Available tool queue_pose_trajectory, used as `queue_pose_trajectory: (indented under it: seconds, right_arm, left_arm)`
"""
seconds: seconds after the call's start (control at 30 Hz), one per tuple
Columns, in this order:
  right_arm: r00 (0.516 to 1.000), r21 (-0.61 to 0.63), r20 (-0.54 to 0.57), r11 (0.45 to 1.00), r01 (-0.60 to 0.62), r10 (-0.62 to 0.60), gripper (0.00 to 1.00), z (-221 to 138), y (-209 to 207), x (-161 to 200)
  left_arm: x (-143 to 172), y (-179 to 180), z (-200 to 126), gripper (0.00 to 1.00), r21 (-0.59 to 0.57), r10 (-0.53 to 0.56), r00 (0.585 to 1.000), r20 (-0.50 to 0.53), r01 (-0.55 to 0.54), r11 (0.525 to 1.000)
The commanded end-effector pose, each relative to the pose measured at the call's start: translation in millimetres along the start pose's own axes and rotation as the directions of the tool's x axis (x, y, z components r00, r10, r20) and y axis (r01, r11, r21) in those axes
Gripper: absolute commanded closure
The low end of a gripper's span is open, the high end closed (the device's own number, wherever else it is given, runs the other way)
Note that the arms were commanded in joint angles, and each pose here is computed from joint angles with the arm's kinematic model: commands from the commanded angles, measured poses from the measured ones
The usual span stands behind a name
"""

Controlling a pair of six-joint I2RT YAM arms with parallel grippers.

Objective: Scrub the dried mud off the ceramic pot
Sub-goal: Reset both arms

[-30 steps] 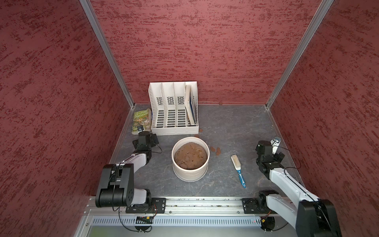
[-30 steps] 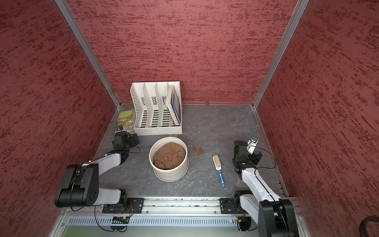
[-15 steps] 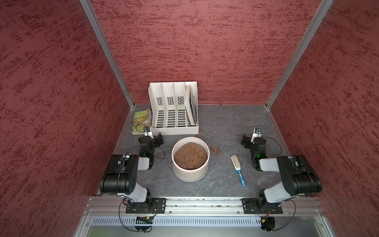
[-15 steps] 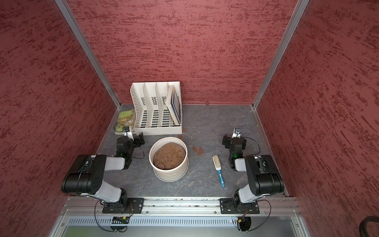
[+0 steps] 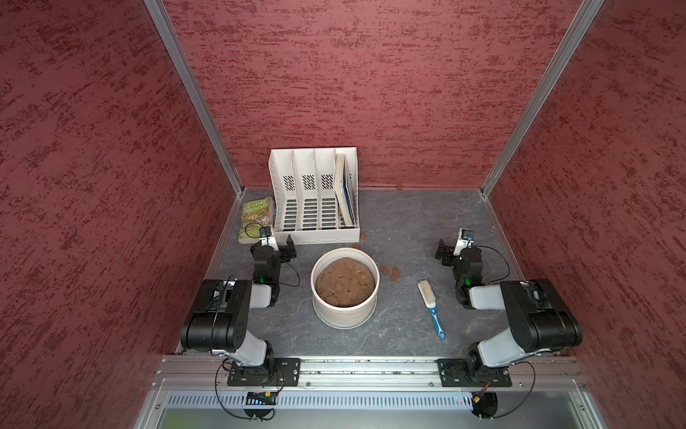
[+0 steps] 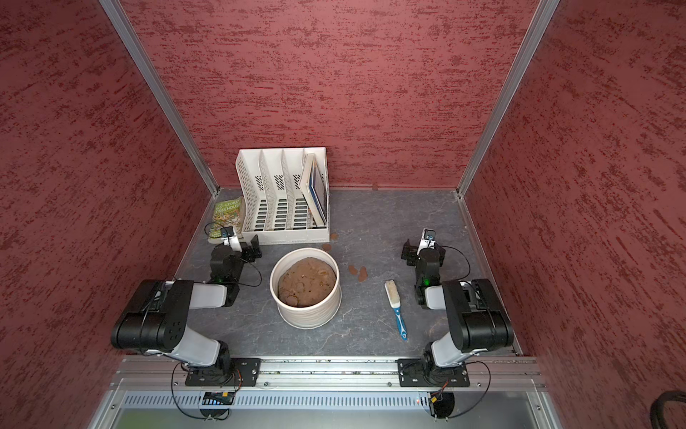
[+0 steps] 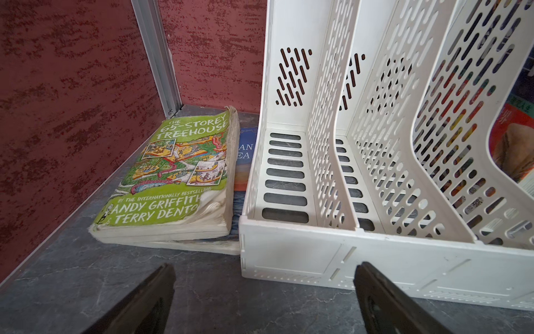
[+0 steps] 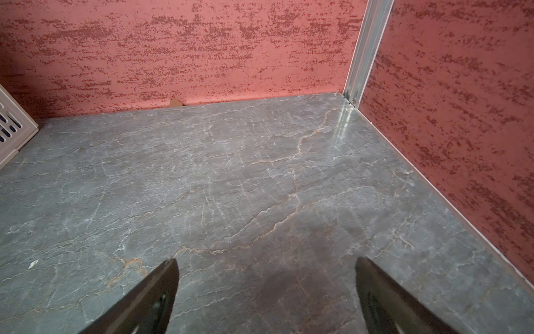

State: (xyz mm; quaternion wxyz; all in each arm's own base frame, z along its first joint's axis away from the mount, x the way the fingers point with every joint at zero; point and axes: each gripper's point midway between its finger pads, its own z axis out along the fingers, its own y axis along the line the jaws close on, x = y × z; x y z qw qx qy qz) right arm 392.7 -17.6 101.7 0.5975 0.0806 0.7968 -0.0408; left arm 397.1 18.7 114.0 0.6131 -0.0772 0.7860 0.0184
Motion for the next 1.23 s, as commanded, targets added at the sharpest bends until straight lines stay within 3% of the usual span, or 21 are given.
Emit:
queue_pose_trajectory:
  seconds: [0.0,1.2]
  right_arm:
    - [0.999,-0.014,0.054,1.0,0.002,-0.001,0.01,1.5,1.5,-17.5]
    - [0.999,-0.028,0.048,1.0,0.01,-0.008,0.01,1.8,4.1,-16.5]
  left_arm:
    - [-4.7,-0.7,-1.7,0.0,-0.003,0.016,1.0,0.025,-0.016,1.0]
    - [-4.9,-0.3,0.2,0.0,0.015,0.007,1.0,0.015,-0.007,1.0]
